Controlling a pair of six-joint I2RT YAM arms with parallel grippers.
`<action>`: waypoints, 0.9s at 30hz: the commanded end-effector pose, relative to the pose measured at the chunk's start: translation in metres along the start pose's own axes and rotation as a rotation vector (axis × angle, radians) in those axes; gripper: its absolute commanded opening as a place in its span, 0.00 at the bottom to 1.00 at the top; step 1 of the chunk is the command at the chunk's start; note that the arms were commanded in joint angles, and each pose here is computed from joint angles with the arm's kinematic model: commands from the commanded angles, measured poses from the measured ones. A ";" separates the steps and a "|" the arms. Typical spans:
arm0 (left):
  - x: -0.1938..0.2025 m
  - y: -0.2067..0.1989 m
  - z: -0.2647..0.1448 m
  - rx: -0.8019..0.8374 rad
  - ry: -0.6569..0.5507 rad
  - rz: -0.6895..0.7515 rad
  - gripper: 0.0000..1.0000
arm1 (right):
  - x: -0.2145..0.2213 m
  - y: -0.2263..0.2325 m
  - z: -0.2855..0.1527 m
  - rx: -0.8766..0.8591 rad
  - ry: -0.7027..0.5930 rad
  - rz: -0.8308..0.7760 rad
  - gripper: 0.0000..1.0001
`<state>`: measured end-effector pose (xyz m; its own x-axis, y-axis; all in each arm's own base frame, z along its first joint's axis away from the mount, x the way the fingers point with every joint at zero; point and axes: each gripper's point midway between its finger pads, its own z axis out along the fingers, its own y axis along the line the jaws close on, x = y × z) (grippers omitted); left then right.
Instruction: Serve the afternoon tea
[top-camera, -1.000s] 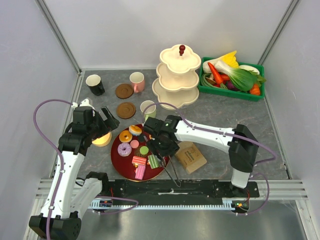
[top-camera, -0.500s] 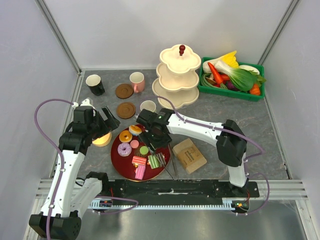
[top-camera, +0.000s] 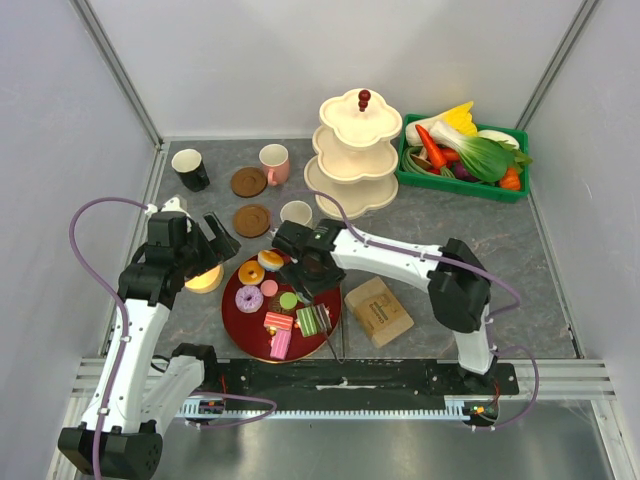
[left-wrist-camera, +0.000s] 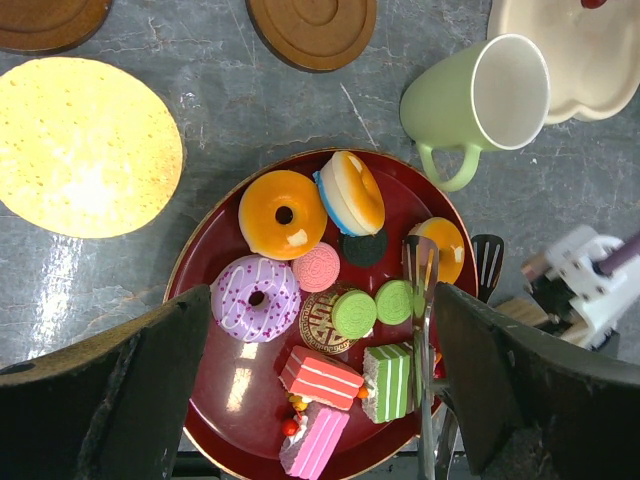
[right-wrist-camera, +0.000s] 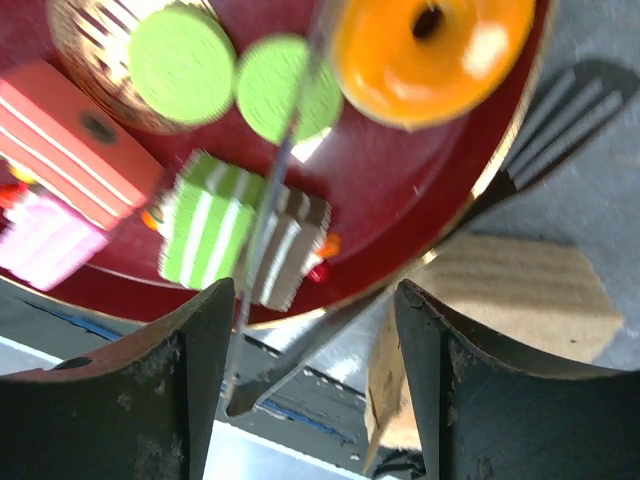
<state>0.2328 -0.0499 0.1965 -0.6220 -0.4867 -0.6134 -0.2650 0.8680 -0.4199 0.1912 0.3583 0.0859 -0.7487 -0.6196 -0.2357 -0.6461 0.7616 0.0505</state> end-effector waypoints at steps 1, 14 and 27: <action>-0.007 -0.003 -0.002 0.018 -0.025 0.038 0.98 | 0.010 -0.010 -0.026 0.030 -0.138 0.054 0.73; -0.001 -0.005 -0.001 0.036 -0.008 0.019 0.98 | 0.058 0.042 -0.035 -0.208 -0.385 0.301 0.79; 0.002 -0.005 0.001 0.043 0.000 0.015 0.98 | 0.091 0.017 0.003 0.023 -0.338 0.417 0.81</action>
<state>0.2299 -0.0538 0.1911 -0.6386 -0.4849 -0.5975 -0.2559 0.8661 -0.4294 0.1034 0.3294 0.0728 -0.8494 -0.2534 -0.4629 -0.3979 0.8838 0.2462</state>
